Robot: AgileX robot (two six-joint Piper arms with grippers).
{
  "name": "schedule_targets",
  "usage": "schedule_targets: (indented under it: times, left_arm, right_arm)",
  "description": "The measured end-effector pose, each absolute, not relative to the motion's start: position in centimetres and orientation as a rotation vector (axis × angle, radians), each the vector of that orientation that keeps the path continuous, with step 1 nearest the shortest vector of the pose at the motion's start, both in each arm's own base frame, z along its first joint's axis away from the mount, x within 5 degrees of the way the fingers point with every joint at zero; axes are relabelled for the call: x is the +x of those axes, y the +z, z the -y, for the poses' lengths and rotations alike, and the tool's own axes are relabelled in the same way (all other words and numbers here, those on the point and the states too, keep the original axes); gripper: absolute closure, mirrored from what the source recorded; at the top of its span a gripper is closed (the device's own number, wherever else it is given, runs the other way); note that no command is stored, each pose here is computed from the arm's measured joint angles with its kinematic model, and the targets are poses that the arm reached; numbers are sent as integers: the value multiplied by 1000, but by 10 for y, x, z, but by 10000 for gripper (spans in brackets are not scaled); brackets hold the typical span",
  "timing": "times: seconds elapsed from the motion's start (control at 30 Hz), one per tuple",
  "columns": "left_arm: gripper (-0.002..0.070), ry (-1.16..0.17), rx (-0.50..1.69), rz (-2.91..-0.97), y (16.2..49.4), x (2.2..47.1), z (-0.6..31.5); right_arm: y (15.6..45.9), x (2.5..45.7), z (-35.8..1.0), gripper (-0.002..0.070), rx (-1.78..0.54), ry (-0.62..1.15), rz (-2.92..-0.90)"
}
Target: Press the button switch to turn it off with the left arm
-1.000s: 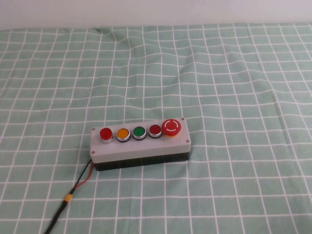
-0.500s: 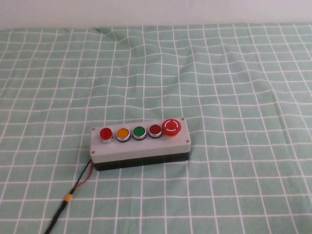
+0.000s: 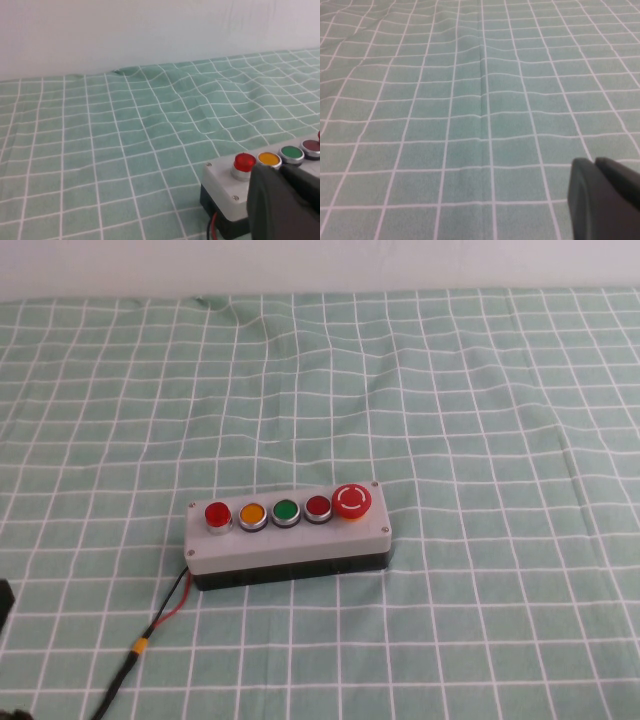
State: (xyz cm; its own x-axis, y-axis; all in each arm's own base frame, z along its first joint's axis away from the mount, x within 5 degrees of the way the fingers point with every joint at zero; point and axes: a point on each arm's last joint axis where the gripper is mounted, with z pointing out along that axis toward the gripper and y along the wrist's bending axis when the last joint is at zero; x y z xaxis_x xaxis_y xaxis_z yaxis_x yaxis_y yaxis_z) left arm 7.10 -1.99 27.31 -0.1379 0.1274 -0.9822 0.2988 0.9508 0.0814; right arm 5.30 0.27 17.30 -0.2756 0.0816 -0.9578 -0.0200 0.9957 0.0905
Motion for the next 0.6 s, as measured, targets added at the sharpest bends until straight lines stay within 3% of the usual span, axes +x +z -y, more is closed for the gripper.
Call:
schedule_targets:
  times: [0.23, 0.33, 0.6]
  left_arm:
    - [677, -195, 289, -1594, 207, 59, 18]
    - [677, -175, 267, -1587, 197, 56, 16]
    - [677, -142, 284, -1836, 173, 52, 13]
  right_arm:
    - [173, 53, -3, 694, 45, 98, -1848]
    - [173, 53, -3, 694, 45, 98, -1848]
    - [173, 53, -3, 694, 45, 98, -1848]
